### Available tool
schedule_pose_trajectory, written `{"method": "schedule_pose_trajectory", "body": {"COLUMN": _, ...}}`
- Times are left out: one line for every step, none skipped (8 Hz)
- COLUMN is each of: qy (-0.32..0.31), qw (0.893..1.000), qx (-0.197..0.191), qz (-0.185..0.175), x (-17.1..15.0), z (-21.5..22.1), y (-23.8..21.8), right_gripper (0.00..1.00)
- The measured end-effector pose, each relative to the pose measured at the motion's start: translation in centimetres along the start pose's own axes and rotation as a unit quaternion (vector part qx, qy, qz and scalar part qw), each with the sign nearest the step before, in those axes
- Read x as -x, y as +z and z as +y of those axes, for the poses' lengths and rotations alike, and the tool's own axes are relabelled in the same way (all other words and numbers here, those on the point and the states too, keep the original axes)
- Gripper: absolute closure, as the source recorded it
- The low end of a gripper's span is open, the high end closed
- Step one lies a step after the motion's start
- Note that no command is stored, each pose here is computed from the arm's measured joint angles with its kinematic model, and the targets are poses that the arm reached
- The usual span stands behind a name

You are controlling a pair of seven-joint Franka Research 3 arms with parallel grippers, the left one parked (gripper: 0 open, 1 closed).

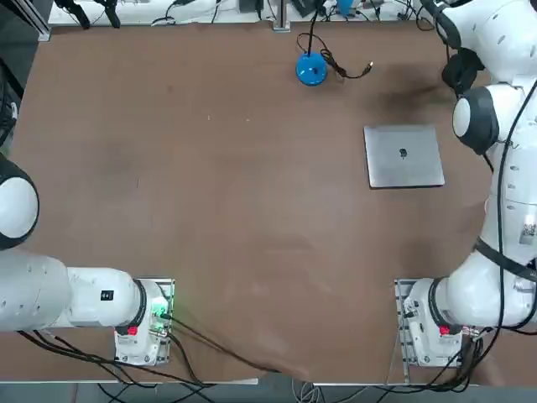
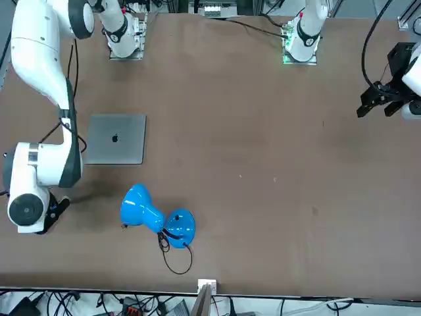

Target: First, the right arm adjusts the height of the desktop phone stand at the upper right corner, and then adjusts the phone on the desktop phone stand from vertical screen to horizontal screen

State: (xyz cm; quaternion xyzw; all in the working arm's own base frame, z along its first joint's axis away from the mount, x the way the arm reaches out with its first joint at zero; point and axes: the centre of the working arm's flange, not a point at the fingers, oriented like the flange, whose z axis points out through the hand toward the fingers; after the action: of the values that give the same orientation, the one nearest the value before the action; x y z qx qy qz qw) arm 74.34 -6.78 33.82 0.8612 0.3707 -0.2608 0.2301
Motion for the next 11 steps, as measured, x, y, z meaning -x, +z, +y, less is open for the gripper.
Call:
{"method": "schedule_pose_trajectory", "body": {"qy": 0.002, "qw": 1.0, "qx": -0.002, "qz": 0.003, "x": 0.5, "z": 0.3, "y": 0.0, "right_gripper": 0.83}}
{"method": "schedule_pose_trajectory", "body": {"qy": 0.004, "qw": 1.0, "qx": -0.002, "qz": 0.007, "x": 0.9, "z": 0.6, "y": -0.2, "right_gripper": 0.83}}
{"method": "schedule_pose_trajectory", "body": {"qy": 0.006, "qw": 1.0, "qx": -0.004, "qz": 0.011, "x": 1.2, "z": 0.7, "y": -0.4, "right_gripper": 0.83}}
{"method": "schedule_pose_trajectory", "body": {"qy": 0.007, "qw": 1.0, "qx": -0.007, "qz": 0.017, "x": 1.4, "z": 0.7, "y": -0.6, "right_gripper": 0.83}}
{"method": "schedule_pose_trajectory", "body": {"qy": 0.01, "qw": 1.0, "qx": -0.011, "qz": 0.023, "x": 1.7, "z": 0.8, "y": -0.8, "right_gripper": 0.83}}
{"method": "schedule_pose_trajectory", "body": {"qy": 0.013, "qw": 0.999, "qx": -0.014, "qz": 0.027, "x": 2.1, "z": 1.1, "y": -0.9, "right_gripper": 0.83}}
{"method": "schedule_pose_trajectory", "body": {"qy": 0.014, "qw": 0.999, "qx": -0.015, "qz": 0.029, "x": 2.4, "z": 1.2, "y": -0.9, "right_gripper": 0.83}}
{"method": "schedule_pose_trajectory", "body": {"qy": 0.015, "qw": 0.999, "qx": -0.015, "qz": 0.031, "x": 2.6, "z": 1.3, "y": -1.0, "right_gripper": 0.83}}
{"method": "schedule_pose_trajectory", "body": {"qy": 0.016, "qw": 0.999, "qx": -0.015, "qz": 0.032, "x": 2.7, "z": 1.3, "y": -1.2, "right_gripper": 0.83}}
{"method": "schedule_pose_trajectory", "body": {"qy": 0.017, "qw": 0.999, "qx": -0.015, "qz": 0.033, "x": 2.9, "z": 1.4, "y": -1.3, "right_gripper": 0.81}}
{"method": "schedule_pose_trajectory", "body": {"qy": 0.019, "qw": 0.999, "qx": -0.015, "qz": 0.034, "x": 3.2, "z": 1.4, "y": -1.5, "right_gripper": 0.81}}
